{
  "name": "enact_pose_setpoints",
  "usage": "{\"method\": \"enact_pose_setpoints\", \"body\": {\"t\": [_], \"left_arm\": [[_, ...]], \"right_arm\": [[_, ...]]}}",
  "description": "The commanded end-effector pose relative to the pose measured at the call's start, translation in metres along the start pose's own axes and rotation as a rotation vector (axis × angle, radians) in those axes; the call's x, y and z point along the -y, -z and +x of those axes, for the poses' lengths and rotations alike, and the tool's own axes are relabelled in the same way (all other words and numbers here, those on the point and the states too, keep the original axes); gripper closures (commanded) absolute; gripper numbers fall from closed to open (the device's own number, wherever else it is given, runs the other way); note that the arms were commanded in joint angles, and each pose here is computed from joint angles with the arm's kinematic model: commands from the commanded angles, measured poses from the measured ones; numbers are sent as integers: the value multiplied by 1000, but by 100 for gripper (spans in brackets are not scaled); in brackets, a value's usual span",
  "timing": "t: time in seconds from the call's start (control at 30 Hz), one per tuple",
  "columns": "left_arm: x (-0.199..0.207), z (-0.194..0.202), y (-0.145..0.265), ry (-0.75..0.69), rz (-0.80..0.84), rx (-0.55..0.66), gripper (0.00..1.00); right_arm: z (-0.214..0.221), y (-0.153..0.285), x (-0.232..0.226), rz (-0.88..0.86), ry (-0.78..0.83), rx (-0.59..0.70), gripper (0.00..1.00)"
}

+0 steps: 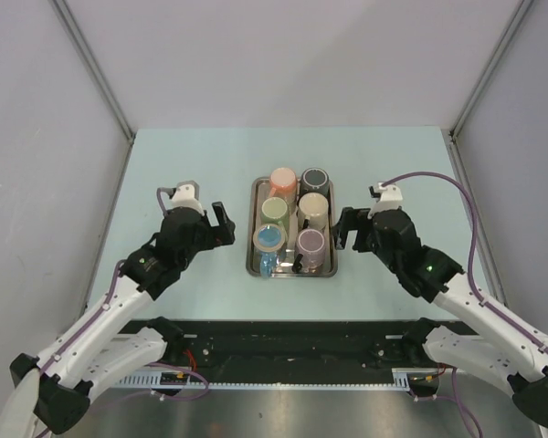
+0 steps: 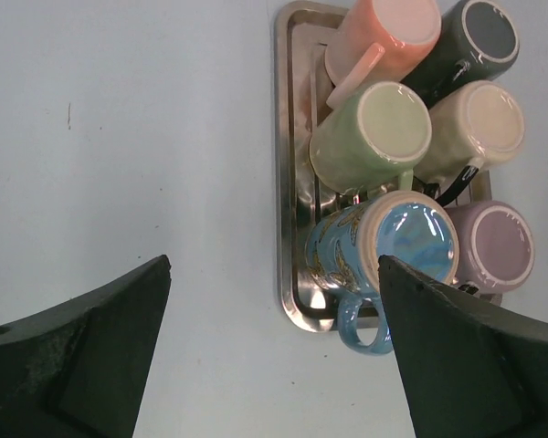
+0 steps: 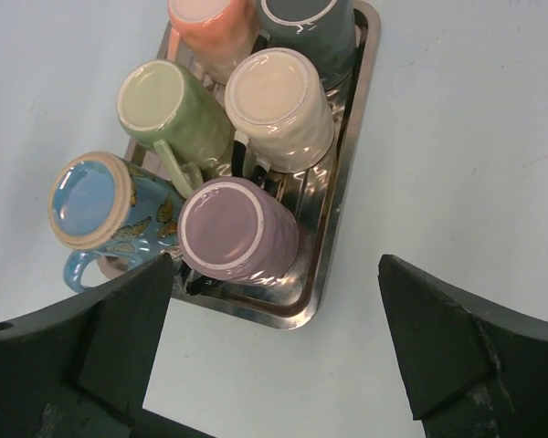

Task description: Turn the mug right side up

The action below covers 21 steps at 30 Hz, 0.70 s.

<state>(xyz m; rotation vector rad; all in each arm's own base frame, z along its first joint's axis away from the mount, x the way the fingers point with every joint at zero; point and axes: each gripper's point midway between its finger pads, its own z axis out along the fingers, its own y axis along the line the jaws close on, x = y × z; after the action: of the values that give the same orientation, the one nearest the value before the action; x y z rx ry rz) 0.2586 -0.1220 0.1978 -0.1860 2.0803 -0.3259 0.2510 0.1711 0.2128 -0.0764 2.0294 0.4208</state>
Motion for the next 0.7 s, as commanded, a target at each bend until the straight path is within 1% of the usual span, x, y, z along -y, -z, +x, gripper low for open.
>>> {"method": "enact_pose_setpoints", "body": {"t": [0.0, 0.03, 0.07, 0.13, 0.17, 0.23, 0.27, 0.33, 0.37, 0.4, 0.43, 0.47, 0.53, 0.67], "left_arm": [[10, -27, 18, -124, 82, 76, 0], [11, -28, 20, -134, 94, 88, 0], [13, -26, 23, -169, 124, 86, 0], [18, -30, 31, -187, 172, 113, 0], [19, -30, 34, -217, 191, 118, 2], [23, -24, 38, -255, 236, 100, 7], [24, -23, 39, -280, 244, 90, 7], [27, -7, 39, -318, 274, 3, 5], [31, -3, 36, -344, 286, -41, 0], [34, 8, 36, -361, 309, -104, 0], [38, 7, 36, -370, 323, -120, 0], [43, 15, 33, -379, 354, -164, 0], [52, 23, 35, -385, 415, -200, 0], [57, 48, 34, -401, 470, -302, 0]], "right_arm": [[-21, 6, -5, -78, -105, 63, 0], [-22, 7, -9, -121, -110, 58, 0], [-20, 10, -21, -200, -112, 36, 0], [-19, 11, -26, -251, -93, 21, 0], [-16, 12, -32, -285, -81, 4, 0], [-14, 11, -31, -277, -79, -1, 0], [-15, 10, -28, -249, -94, 6, 0], [-18, 12, -21, -209, -112, 20, 0], [-19, 13, -15, -178, -128, 31, 0], [-18, 14, -13, -165, -130, 29, 0], [-20, 17, -11, -159, -135, 41, 0], [-21, 17, -9, -148, -137, 46, 0], [-22, 19, -9, -152, -138, 51, 0], [-26, 21, -4, -127, -139, 70, 0]]}}
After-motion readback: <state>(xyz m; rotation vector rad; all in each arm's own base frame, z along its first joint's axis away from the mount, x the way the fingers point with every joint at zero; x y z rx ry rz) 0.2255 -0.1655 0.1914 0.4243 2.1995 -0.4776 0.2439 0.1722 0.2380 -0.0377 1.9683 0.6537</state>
